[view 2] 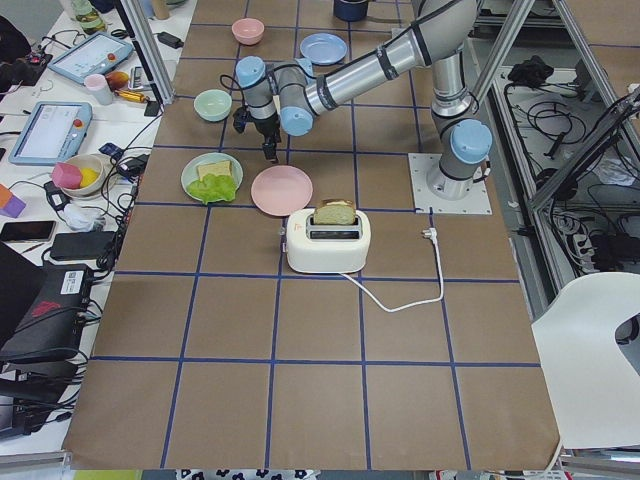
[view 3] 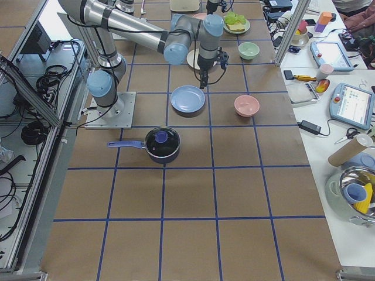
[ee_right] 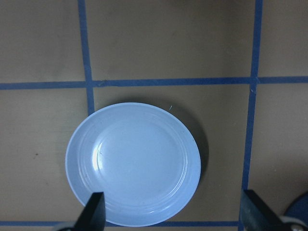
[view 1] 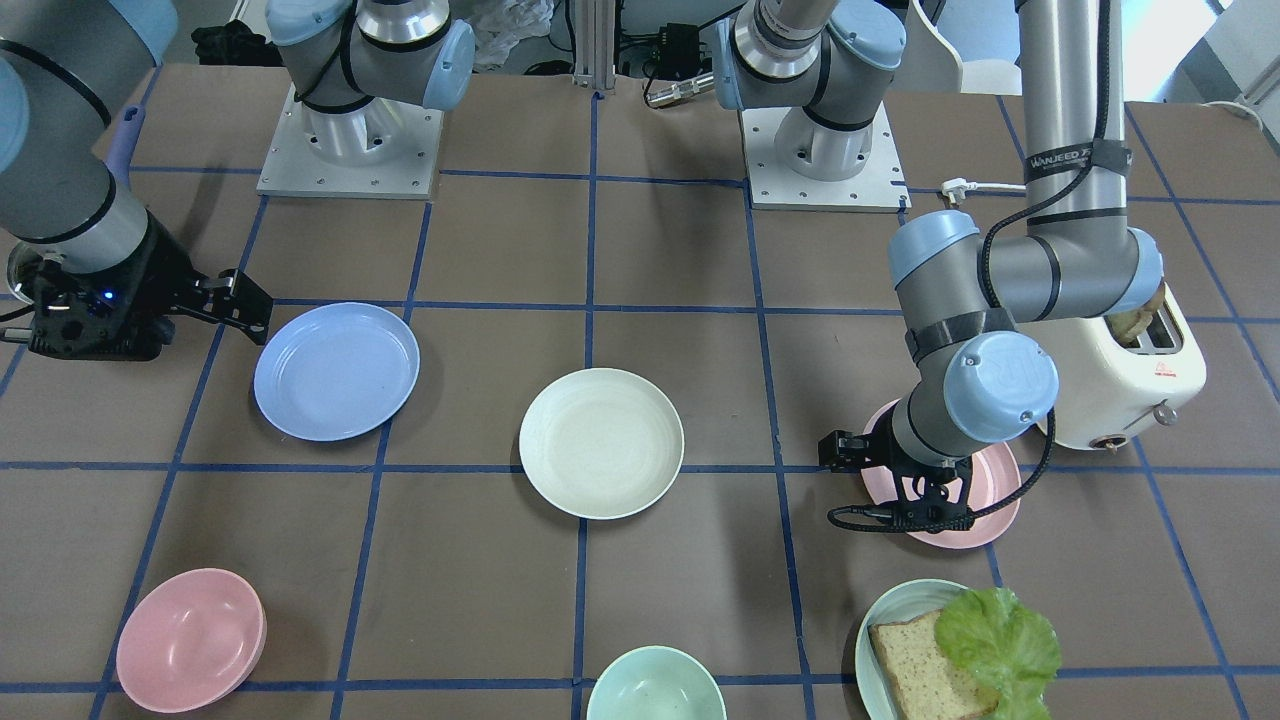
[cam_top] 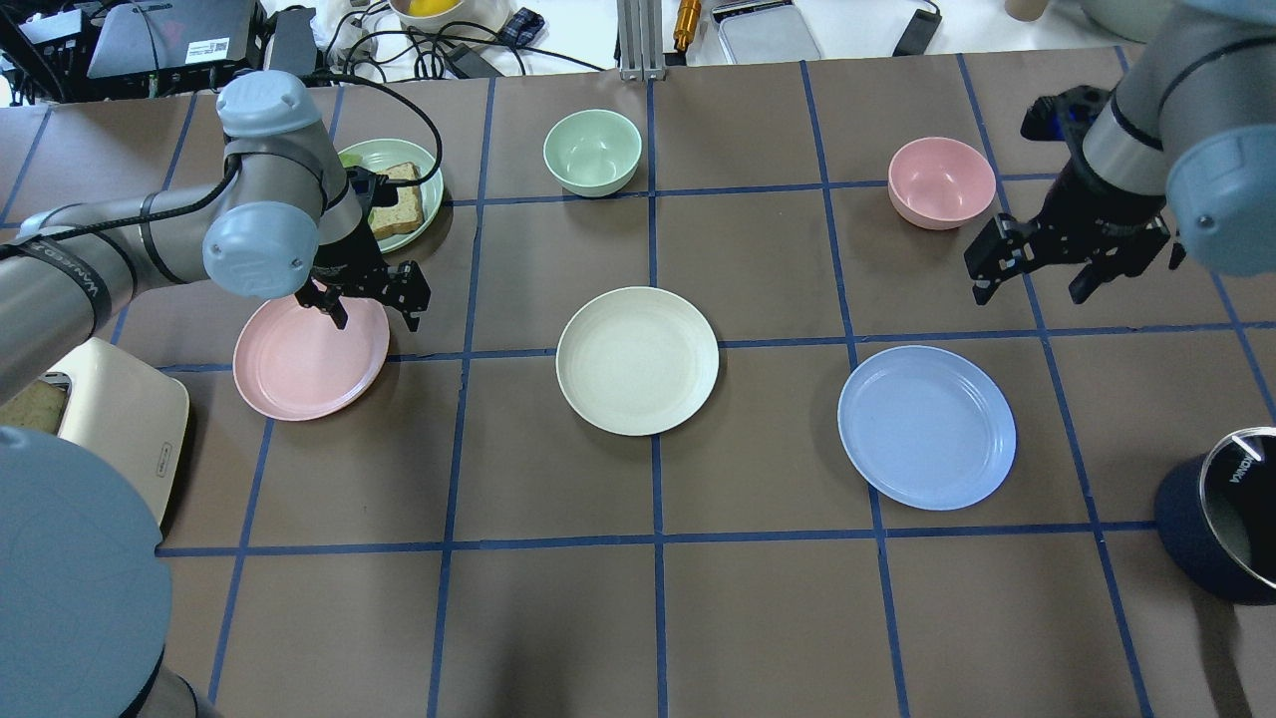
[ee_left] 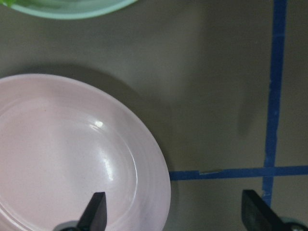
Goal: Stack three plates with pink and blue
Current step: 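Grasp the pink plate rim with left gripper while right grasps blue plate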
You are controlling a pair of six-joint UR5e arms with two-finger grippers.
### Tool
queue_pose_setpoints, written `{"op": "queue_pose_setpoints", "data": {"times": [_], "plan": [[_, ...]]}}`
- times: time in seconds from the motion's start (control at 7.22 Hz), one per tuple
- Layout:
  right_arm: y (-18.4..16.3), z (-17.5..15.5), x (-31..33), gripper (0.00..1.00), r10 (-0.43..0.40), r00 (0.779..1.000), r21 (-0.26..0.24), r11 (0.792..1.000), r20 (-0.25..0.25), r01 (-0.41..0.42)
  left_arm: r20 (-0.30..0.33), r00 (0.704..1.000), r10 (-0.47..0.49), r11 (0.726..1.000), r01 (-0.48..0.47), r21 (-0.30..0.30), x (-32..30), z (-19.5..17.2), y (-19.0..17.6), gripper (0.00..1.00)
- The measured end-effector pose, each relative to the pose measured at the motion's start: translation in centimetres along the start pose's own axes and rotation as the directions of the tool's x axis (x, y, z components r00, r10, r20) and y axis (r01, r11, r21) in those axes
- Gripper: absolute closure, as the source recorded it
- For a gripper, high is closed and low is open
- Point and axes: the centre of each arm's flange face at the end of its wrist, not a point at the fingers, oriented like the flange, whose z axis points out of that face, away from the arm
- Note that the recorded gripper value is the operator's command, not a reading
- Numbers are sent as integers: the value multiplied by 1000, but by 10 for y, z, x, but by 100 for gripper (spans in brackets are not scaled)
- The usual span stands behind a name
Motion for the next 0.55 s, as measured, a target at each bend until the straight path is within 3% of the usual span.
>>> {"op": "queue_pose_setpoints", "data": {"times": [0.42, 0.55], "plan": [[25, 102, 39, 0, 32, 999, -11, 999, 14, -32, 1, 1000, 5, 1000, -5, -28, 2, 15, 1, 100], [26, 120, 42, 13, 12, 1000, -26, 1000, 20, -12, 1, 1000, 5, 999, -5, -32, 6, 18, 2, 100]]}}
